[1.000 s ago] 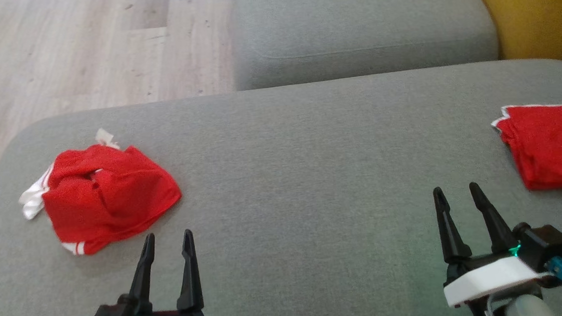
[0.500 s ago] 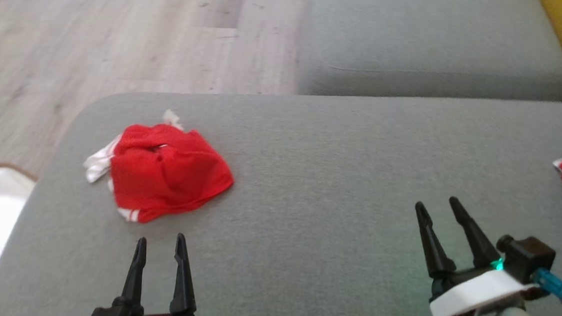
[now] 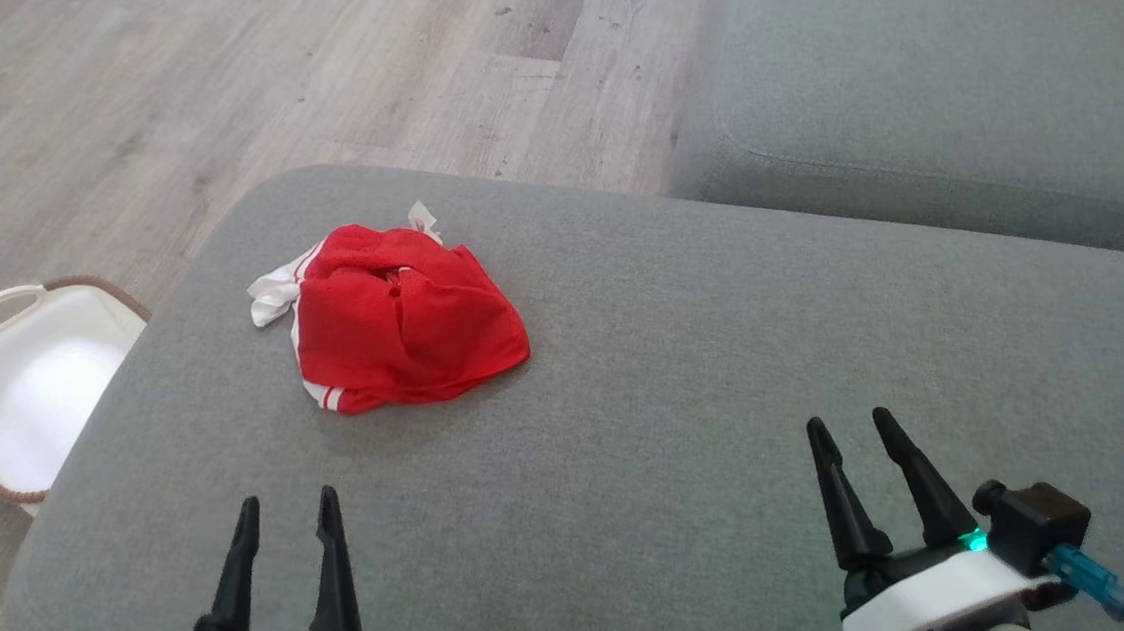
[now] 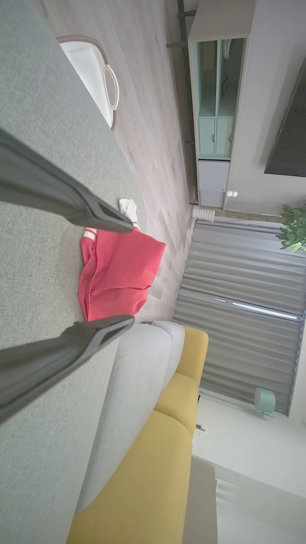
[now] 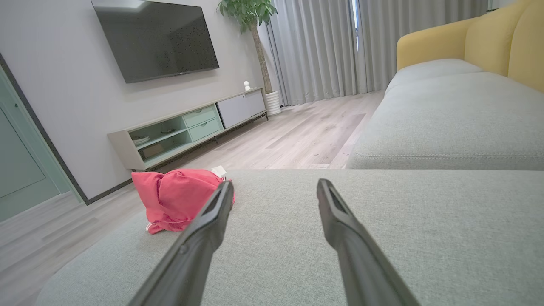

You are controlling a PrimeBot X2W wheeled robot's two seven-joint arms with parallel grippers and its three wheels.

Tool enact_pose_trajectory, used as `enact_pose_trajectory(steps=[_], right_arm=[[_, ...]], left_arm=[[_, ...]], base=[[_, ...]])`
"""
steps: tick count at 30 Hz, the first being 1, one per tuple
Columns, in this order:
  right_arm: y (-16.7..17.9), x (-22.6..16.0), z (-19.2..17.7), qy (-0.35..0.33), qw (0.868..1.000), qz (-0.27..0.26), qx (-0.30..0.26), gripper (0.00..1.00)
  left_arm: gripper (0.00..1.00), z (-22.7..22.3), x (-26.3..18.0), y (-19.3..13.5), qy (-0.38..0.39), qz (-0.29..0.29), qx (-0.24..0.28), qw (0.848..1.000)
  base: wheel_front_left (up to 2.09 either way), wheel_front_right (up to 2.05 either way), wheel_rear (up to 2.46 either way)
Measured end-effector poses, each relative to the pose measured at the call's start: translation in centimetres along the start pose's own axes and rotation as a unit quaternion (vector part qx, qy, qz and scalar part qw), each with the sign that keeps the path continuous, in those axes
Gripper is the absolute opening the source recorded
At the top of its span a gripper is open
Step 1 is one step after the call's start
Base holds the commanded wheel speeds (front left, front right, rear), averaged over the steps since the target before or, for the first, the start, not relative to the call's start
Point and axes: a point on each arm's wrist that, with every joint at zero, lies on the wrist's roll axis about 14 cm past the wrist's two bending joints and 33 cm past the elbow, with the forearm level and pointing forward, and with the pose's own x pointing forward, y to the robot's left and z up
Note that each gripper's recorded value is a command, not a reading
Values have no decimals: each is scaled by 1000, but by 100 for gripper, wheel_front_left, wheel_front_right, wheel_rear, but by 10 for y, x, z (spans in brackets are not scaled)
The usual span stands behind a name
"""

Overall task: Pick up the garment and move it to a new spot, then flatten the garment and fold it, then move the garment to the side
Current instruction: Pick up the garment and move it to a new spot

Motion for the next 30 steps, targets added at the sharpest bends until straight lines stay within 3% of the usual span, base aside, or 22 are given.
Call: enact_pose_trajectory(steps=[10,16,20,25,30], right_arm=[[-20,-5,-8,8,999,-30,6,100],[-47,-1,-11,11,998,-62,3,100],[-63,11,-13,11,997,-73,-3,100],[-87,22,-17,12,995,-94,-4,100],[-106,28,-28,21,994,-111,-3,100]], left_arm=[[100,4,20,25,5,20,34,999],[100,23,74,44,17,7,103,995],[100,26,123,39,60,-23,138,988],[100,-22,152,43,198,-46,176,963],[100,-76,162,42,326,-60,159,930]], base=[[0,0,0],[0,0,0],[0,0,0],[0,0,0],[0,0,0]])
